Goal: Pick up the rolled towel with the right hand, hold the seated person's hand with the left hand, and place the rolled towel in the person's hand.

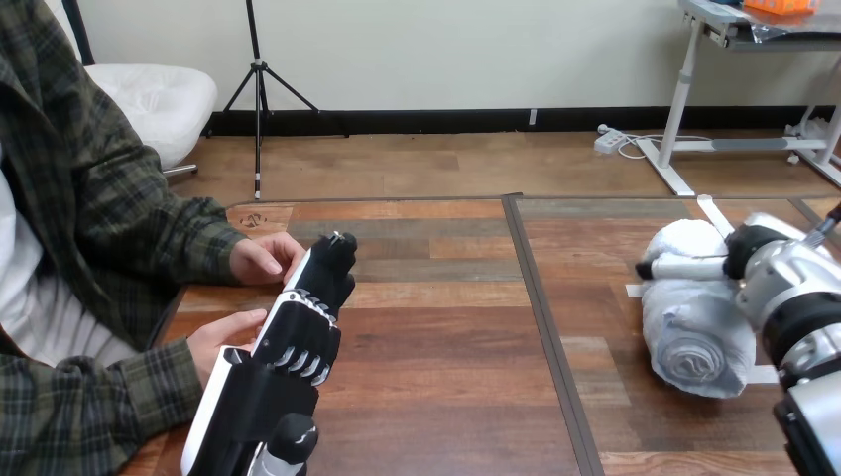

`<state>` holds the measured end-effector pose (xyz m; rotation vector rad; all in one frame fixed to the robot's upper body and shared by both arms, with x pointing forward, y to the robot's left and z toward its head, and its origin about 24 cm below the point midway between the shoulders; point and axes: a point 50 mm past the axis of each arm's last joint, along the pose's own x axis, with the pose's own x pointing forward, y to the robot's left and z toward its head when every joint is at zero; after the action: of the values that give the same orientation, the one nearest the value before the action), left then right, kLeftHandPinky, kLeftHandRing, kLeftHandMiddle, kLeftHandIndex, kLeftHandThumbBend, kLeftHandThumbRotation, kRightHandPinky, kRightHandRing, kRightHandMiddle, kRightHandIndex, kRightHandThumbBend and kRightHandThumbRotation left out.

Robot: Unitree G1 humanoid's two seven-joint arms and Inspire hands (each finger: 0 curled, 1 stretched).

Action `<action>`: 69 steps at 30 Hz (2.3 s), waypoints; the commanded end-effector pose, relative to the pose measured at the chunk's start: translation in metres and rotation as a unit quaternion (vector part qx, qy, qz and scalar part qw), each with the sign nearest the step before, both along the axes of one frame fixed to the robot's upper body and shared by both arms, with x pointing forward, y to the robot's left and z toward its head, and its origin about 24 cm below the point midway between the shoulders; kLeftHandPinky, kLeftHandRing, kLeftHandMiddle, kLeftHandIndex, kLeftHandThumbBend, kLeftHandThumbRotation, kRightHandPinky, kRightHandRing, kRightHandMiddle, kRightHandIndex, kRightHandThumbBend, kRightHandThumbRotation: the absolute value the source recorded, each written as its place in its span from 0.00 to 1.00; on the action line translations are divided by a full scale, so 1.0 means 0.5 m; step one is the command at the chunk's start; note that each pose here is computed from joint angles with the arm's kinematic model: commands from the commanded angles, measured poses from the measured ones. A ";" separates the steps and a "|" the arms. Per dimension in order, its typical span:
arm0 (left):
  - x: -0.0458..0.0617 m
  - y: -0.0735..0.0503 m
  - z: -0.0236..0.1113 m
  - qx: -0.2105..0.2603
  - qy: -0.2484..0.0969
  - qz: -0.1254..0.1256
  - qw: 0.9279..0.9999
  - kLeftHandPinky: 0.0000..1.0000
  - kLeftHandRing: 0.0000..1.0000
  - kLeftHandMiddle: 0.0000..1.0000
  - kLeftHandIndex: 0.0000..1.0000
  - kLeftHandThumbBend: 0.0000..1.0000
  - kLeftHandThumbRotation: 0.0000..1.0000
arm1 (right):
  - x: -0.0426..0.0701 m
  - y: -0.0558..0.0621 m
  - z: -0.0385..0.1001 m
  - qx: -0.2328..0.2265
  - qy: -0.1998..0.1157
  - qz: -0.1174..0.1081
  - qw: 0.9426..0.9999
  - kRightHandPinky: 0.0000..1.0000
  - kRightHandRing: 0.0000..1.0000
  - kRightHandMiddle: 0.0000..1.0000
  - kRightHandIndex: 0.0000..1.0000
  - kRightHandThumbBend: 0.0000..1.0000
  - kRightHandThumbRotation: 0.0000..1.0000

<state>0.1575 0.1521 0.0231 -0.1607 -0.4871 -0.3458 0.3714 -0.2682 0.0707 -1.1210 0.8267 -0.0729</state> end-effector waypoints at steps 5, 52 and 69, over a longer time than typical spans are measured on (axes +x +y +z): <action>0.010 -0.013 0.032 -0.024 -0.046 0.004 0.999 1.00 0.99 0.96 0.94 1.00 0.80 | 0.016 0.025 0.015 -0.001 -0.047 0.004 0.999 0.35 0.65 0.82 1.00 0.92 0.43; 0.018 -0.018 0.049 -0.031 -0.053 0.007 0.998 1.00 0.97 0.94 0.92 1.00 0.77 | 0.001 0.041 -0.040 0.158 -0.119 0.042 0.979 0.15 0.21 0.31 0.54 0.86 0.00; 0.019 -0.017 0.049 -0.034 -0.053 0.010 0.998 1.00 0.97 0.94 0.91 1.00 0.78 | 0.002 0.049 -0.038 0.220 -0.151 0.047 0.963 0.19 0.25 0.32 0.40 0.85 0.00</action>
<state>0.1610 0.1477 0.0359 -0.1845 -0.5299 -0.3259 0.3648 -0.2560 0.0429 -0.7429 0.5585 -0.0067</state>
